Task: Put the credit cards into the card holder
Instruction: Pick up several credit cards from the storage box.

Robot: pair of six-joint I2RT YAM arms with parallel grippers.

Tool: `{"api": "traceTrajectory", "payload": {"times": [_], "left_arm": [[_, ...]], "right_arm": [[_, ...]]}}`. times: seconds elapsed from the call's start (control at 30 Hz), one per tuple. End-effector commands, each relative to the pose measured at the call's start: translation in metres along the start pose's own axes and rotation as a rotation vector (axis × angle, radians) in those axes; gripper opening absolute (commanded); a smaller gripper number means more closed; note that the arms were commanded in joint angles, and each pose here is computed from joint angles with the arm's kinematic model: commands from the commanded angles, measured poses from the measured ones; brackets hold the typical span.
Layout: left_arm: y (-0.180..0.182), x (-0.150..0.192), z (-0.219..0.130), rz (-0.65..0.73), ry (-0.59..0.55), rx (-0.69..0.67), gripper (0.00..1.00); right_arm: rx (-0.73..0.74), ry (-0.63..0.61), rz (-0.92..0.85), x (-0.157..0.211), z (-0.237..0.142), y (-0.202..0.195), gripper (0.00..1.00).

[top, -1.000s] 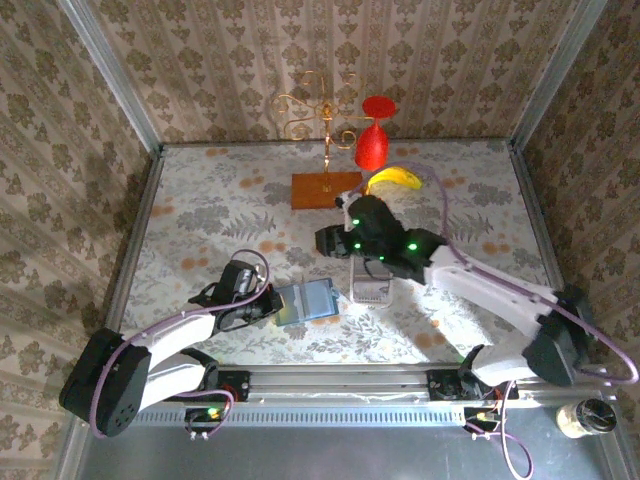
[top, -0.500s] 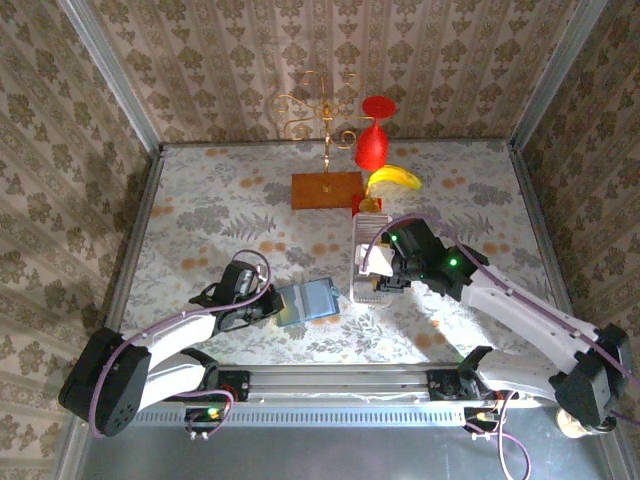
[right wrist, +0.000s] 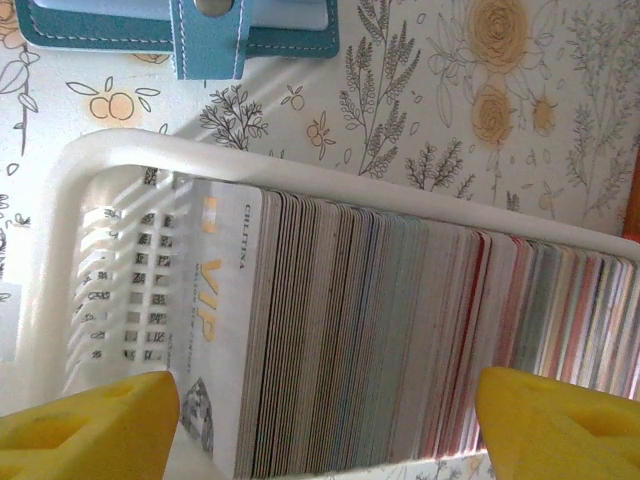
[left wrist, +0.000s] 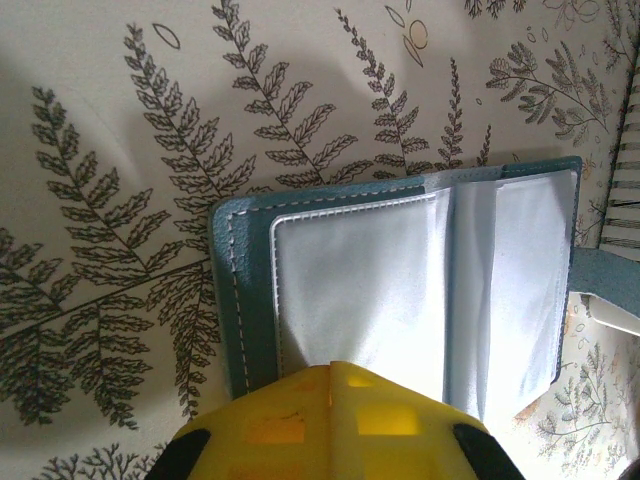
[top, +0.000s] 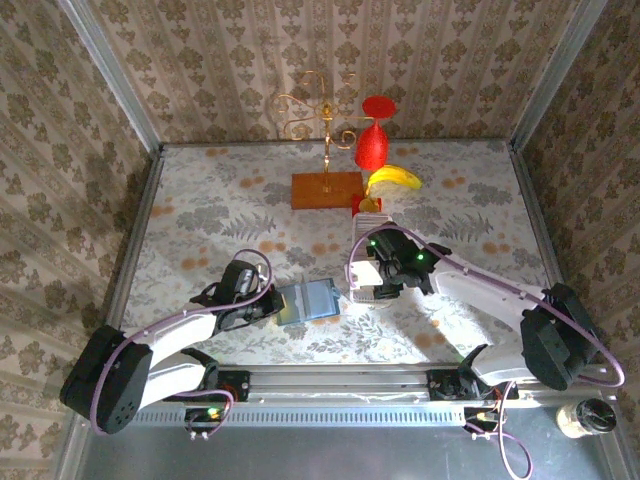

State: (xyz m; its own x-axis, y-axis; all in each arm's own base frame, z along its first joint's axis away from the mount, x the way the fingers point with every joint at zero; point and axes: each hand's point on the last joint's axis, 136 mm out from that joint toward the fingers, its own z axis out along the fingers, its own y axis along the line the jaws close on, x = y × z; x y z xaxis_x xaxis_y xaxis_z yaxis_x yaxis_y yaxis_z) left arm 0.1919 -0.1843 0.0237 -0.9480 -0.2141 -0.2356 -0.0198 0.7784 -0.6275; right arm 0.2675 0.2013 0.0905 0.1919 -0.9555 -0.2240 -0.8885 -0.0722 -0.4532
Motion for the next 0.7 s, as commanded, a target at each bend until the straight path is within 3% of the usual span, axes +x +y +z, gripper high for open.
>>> {"api": "traceTrajectory", "payload": {"times": [0.0, 0.3, 0.67], "left_arm": [[0.008, 0.007, 0.003, 0.018, 0.027, -0.032, 0.02], [0.007, 0.007, 0.003, 0.016, 0.03, -0.03, 0.02], [0.008, 0.009, 0.003, 0.013, 0.031, -0.029, 0.01]], "right_arm": [[0.01, -0.013, -0.016, -0.003, 0.01, -0.006, 0.8], [0.005, 0.001, -0.035, -0.001, 0.022, -0.001, 0.87], [0.0, 0.043, -0.064, 0.0, 0.032, -0.001, 0.81]]}}
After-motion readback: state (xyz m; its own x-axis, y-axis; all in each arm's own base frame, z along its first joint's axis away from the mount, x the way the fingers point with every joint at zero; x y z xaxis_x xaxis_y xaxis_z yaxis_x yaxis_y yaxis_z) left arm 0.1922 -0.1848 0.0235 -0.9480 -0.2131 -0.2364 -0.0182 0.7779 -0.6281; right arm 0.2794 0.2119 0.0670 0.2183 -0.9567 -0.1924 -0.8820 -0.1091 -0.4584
